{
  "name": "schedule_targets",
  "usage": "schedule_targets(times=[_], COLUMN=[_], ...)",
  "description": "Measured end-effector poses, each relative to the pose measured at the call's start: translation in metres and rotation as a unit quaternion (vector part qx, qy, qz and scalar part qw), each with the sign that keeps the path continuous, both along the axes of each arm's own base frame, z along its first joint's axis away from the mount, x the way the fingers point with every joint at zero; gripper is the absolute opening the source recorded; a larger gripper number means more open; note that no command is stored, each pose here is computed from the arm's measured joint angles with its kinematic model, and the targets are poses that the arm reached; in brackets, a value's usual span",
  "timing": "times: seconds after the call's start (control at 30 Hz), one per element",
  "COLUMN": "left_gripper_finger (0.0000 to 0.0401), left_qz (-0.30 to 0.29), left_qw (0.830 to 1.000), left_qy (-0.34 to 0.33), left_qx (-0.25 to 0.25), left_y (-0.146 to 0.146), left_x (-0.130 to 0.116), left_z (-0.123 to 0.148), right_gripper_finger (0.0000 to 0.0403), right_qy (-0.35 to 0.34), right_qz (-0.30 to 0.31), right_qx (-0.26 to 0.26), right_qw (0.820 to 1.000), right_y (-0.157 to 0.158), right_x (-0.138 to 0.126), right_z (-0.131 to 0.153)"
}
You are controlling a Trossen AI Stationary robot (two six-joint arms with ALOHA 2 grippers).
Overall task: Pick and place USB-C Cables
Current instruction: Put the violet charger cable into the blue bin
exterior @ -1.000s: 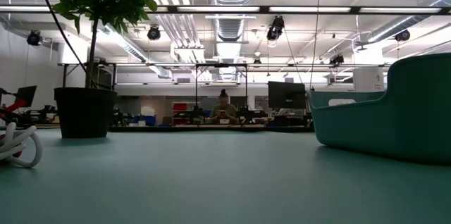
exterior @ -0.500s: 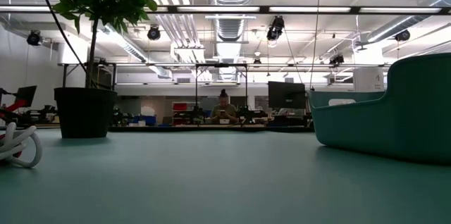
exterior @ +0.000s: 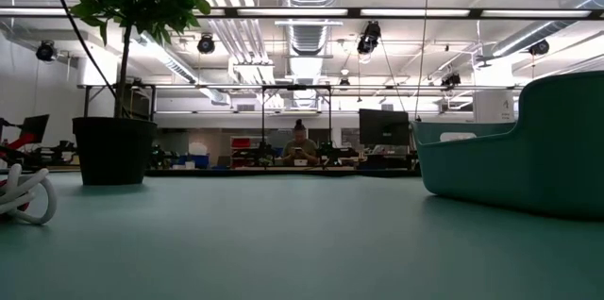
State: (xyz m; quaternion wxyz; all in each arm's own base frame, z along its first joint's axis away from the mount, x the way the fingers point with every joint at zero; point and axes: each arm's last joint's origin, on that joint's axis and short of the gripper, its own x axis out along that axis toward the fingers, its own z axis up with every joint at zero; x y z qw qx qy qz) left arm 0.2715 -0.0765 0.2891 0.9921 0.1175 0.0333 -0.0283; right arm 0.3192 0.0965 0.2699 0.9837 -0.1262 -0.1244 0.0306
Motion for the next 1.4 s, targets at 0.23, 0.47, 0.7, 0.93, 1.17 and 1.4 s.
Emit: schedule_targets(times=[0.23, 0.47, 0.7, 0.93, 1.17, 1.4], left_gripper_finger=[0.0179, 0.018, 0.018, 0.018, 0.018, 0.018], left_qz=[-0.001, -0.001, -0.001, -0.002, -0.002, -0.002], left_qw=[1.0, 1.0, 1.0, 1.0, 1.0, 1.0], left_qy=[0.002, 0.002, 0.002, 0.002, 0.002, 0.002], left_qx=[0.001, 0.001, 0.001, 0.001, 0.001, 0.001], left_y=[0.0, 0.0, 0.0, 0.0, 0.0, 0.0], left_x=[-0.001, -0.001, -0.001, -0.001, -0.001, -0.001], left_z=[-0.001, -0.002, -0.002, -0.002, -0.002, -0.001], right_gripper_finger=[0.0024, 0.003, 0.0032, 0.0031, 0.0029, 0.0029], right_qy=[0.085, 0.278, 0.509, 0.627, 0.712, 0.731], right_qz=[-0.045, -0.142, -0.211, -0.165, -0.209, -0.246], right_qx=[0.03, 0.124, 0.245, 0.336, 0.35, 0.35], right_qw=[0.995, 0.942, 0.798, 0.683, 0.571, 0.532], right_y=[-0.002, -0.007, -0.004, 0.007, -0.003, -0.017], right_x=[-0.008, -0.017, -0.021, -0.006, -0.007, 0.008], right_z=[0.018, 0.052, 0.057, 0.038, 0.012, -0.014])
